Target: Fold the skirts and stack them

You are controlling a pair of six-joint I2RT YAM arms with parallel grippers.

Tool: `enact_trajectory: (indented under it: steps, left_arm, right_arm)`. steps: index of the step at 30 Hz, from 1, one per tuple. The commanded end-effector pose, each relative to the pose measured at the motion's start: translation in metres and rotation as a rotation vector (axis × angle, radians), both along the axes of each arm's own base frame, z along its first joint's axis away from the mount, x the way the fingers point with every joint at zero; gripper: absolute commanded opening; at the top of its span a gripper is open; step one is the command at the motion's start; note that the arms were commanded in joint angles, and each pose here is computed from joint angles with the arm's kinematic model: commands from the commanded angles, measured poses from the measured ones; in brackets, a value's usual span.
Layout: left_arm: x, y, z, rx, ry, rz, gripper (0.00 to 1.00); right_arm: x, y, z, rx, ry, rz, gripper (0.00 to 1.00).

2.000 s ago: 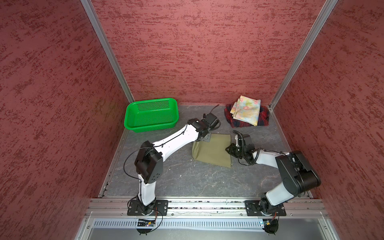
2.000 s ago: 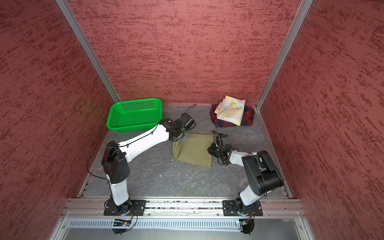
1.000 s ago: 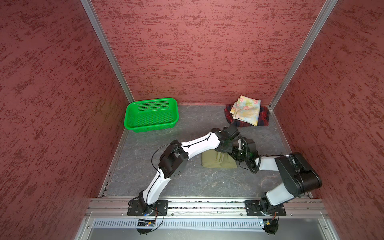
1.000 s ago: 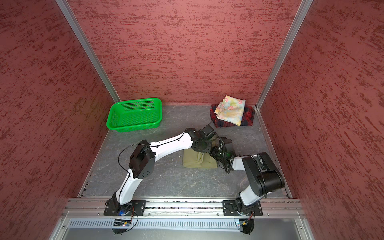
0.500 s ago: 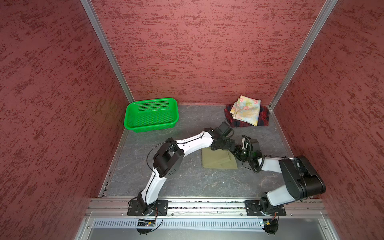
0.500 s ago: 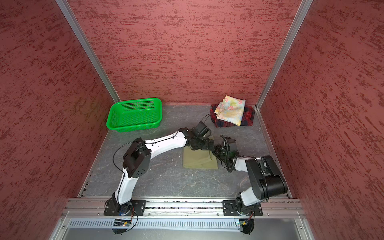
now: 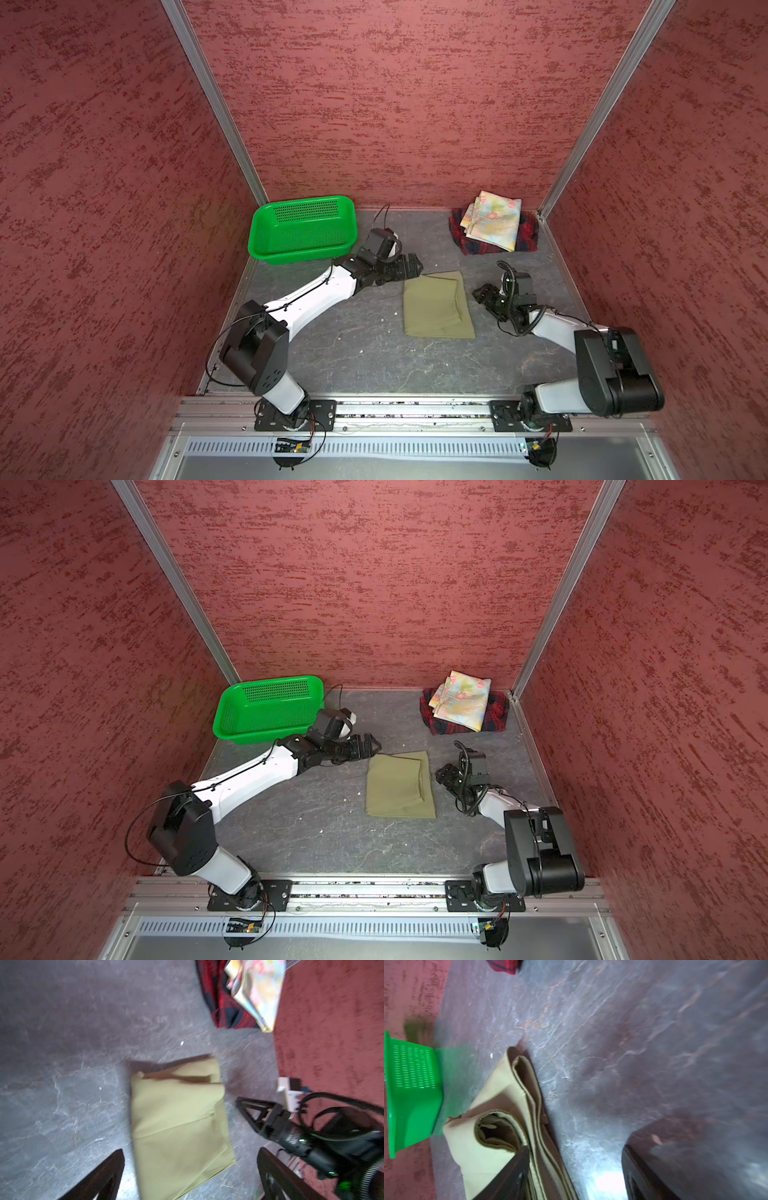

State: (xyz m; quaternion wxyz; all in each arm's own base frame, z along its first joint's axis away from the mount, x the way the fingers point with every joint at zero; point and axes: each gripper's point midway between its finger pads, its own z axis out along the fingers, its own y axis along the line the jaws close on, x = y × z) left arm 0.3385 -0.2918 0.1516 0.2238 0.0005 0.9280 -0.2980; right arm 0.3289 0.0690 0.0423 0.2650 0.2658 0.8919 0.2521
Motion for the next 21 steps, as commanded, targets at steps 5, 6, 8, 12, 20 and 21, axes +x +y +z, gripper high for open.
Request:
enact_trajectory:
  steps: [5,6,8,12,20,21]
  left_arm:
    - [-0.011,-0.008,-0.051,0.182,0.055,-0.056,0.98]
    - [-0.011,-0.009,-0.057,0.199,0.064,-0.054,0.97]
    - [-0.010,-0.013,-0.065,0.223,0.067,-0.061,0.96]
    - [-0.010,-0.028,-0.066,0.260,0.033,-0.092,0.93]
    - [-0.032,-0.077,-0.044,0.407,-0.193,-0.288,0.87]
    - [-0.038,-0.084,-0.044,0.424,-0.218,-0.325,0.86]
  right_arm:
    - [-0.002,0.002,0.041,-0.112,-0.078,0.092,0.65]
    - [-0.002,0.006,0.046,-0.119,-0.089,0.105,0.65]
    - [-0.004,0.012,0.051,-0.113,-0.098,0.125,0.64]
    - [-0.009,0.020,0.041,-0.096,-0.058,0.162,0.62]
    - [-0.014,0.033,0.012,-0.018,0.003,0.195,0.56]
    - [-0.014,0.035,0.010,0.000,0.007,0.196,0.55]
